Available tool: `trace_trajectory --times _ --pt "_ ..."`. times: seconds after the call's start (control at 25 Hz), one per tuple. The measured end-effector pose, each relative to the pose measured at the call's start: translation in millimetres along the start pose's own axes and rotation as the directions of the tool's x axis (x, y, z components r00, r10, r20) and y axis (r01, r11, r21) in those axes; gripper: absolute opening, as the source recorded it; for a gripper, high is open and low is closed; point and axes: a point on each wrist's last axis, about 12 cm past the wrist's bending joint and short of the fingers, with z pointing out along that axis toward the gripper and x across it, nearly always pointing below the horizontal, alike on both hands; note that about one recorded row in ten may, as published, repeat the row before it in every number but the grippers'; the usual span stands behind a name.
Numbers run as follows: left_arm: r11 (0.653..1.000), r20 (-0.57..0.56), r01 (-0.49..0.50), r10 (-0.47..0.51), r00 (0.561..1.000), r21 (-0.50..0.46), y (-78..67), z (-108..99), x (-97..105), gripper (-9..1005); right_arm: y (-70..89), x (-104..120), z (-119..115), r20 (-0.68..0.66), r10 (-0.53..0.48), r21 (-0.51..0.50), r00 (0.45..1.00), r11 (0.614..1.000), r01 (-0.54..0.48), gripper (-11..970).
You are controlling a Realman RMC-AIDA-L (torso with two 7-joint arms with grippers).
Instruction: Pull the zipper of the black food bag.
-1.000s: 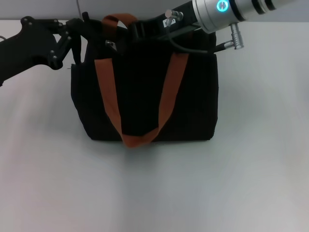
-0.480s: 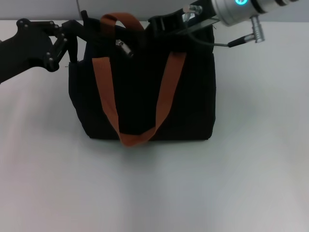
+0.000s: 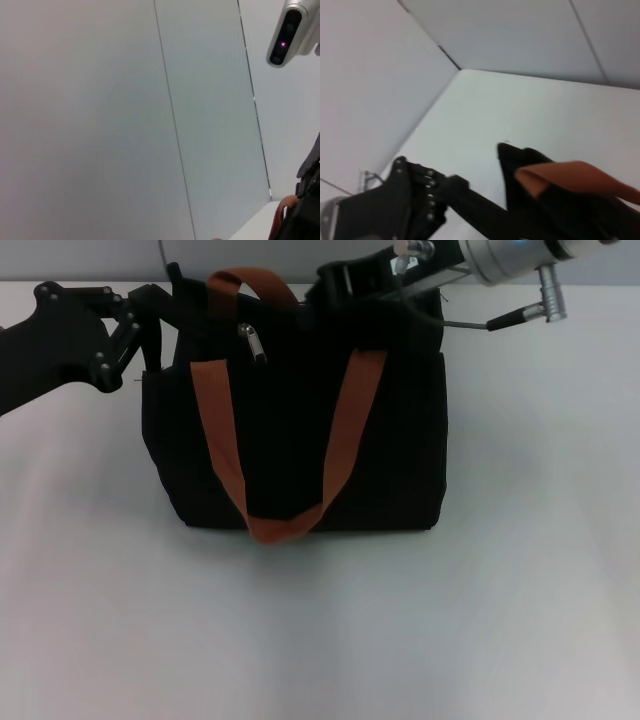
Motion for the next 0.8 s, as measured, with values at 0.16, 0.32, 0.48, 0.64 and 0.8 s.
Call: trace_trajectory --times 0.16,0.32,0.48,0.64,0.8 --pt "1.0 0.004 -0.001 0.001 1.0 0.003 -0.1 2 -1 27 2.5 -1 4 0.007 -0.002 -0.021 1.0 1.0 0.003 0" --pt "1.0 0.002 -0.002 0.002 1.0 -0.002 0.6 6 -1 27 3.4 -2 9 0.009 0.01 -0.036 1.0 0.999 -0.01 0" --pt "1.0 -0.013 0.001 -0.001 1.0 -0.023 2.9 8 1 27 2.1 -1 17 -0.01 0.021 -0.035 1.0 0.999 -0.021 118" --pt "0.999 -0.028 0.003 -0.005 1.0 -0.042 5.1 10 3 27 -0.2 -1 26 -0.025 0.036 -0.027 0.999 0.999 -0.037 171" --pt "0.999 -0.028 0.002 -0.003 1.0 -0.038 4.5 11 2 27 0.7 -3 32 -0.025 0.039 -0.024 0.999 0.999 -0.039 193"
